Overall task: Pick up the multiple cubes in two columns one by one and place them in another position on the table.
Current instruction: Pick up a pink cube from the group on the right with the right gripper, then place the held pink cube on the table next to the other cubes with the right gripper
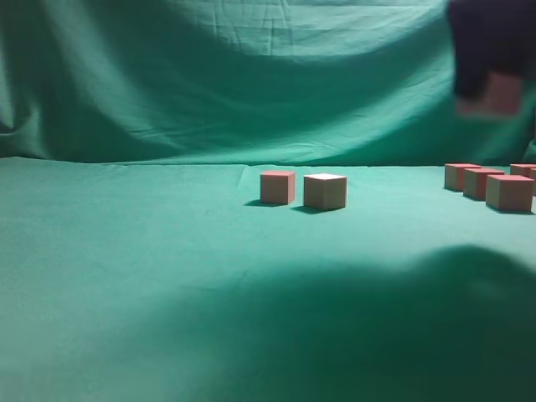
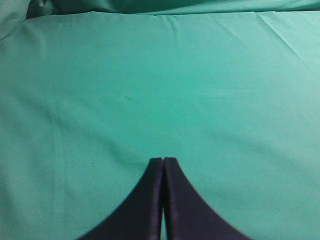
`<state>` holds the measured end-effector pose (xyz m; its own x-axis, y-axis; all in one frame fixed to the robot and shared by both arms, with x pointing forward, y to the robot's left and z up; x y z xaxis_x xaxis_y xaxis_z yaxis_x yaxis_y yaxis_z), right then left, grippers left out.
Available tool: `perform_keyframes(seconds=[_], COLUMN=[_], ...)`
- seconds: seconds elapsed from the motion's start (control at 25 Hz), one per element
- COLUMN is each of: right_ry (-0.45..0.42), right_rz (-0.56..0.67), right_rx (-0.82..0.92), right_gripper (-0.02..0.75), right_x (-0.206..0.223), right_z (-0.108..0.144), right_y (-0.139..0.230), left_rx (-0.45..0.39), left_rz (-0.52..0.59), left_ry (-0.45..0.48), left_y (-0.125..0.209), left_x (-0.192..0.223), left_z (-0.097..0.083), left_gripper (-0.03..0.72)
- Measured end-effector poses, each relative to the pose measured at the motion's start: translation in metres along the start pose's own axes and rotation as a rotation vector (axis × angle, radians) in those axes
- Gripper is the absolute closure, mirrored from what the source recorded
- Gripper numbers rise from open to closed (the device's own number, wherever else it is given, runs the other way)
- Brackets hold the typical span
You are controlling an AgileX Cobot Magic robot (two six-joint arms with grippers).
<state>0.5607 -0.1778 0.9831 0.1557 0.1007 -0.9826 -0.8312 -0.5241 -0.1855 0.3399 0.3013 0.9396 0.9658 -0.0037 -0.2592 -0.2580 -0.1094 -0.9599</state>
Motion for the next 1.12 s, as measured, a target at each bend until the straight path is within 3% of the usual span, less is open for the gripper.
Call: perform_keyframes(seconds=[0.36, 0.44, 0.64, 0.88, 1.12], right_ry=[-0.05, -0.043, -0.053, -0.053, -0.02], right_rz=[-0.166, -0.191, -0.189, -0.156, -0.13], right_rx=[-0.334, -0.406, -0.468, -0.434, -0.223], right_gripper=[0.475, 0.475, 0.475, 0.475, 0.475], right_x=[-0.06, -0.049, -0.015, 0.026, 0.042], right_z=[0.098, 0.125, 0.157, 0.167, 0.161], right_y=[-0.075, -0.103, -0.134, -0.153, -0.157], left_rx=[0.0, 0.0, 0.0, 0.0, 0.0], left_rz=[0.0, 0.0, 0.0, 0.0, 0.0], left_ry=[0.0, 0.0, 0.0, 0.0, 0.0], left_y=[0.0, 0.0, 0.0, 0.0, 0.0], left_x=[0.0, 0.0, 0.0, 0.0, 0.0], left_z=[0.0, 0.0, 0.0, 0.0, 0.0], left_gripper=[0.688, 0.688, 0.688, 0.688, 0.688])
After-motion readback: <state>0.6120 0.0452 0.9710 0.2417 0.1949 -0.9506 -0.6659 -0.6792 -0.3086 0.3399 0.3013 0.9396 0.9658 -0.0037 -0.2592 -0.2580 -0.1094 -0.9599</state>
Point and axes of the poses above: a point on each arm's last joint axis where the gripper is mounted, x pointing out along that axis toward the gripper, z along the wrist's bending axis when the last joint is at zero, y = z × x, the point moved 5 cm from there along x, pointing out along that axis toward the gripper, and after that the axes turned 8 degrees about -x, right-handed, at the moved point
